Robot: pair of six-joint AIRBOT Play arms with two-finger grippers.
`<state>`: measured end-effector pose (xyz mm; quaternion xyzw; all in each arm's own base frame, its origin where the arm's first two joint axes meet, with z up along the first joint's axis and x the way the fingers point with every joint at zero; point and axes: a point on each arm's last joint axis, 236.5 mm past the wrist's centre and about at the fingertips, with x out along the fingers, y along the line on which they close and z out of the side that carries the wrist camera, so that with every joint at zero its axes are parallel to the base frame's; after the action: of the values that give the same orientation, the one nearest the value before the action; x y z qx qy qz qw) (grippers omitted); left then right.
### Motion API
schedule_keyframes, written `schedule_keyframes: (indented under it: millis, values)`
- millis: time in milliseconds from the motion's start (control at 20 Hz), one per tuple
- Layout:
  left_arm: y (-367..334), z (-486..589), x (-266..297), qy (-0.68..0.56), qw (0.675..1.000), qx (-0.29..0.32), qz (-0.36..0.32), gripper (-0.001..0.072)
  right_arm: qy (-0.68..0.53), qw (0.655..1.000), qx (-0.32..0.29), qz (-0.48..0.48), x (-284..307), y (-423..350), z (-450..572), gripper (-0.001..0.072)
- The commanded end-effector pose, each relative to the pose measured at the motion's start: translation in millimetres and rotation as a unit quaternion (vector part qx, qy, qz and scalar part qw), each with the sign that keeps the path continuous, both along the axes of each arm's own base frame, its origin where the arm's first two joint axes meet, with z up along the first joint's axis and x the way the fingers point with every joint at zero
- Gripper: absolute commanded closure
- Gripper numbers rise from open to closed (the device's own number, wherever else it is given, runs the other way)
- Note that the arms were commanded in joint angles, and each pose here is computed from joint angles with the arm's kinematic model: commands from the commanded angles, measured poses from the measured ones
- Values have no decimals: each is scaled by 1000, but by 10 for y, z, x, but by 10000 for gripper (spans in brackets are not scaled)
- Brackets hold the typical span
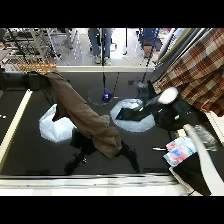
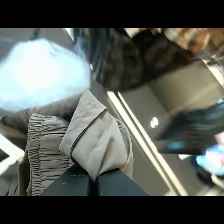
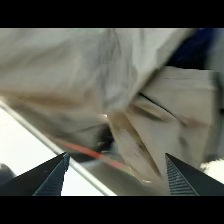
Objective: Fold the clothes and pants, and hang the long-sleeved shirts on hangers.
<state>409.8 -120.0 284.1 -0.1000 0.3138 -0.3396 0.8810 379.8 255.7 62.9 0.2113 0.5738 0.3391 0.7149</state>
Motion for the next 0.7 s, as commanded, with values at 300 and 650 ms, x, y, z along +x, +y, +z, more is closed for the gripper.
schedule_keyframes:
  millis: [300,650]
  values:
    - [-64,-119,-241,38,998,14,-39,699,171,964,173,-104,425,1075,-970,681]
    - [-132,629,-844,-59,997,-1,-41,699,-164,980,-49,97,-230,253,1027,701]
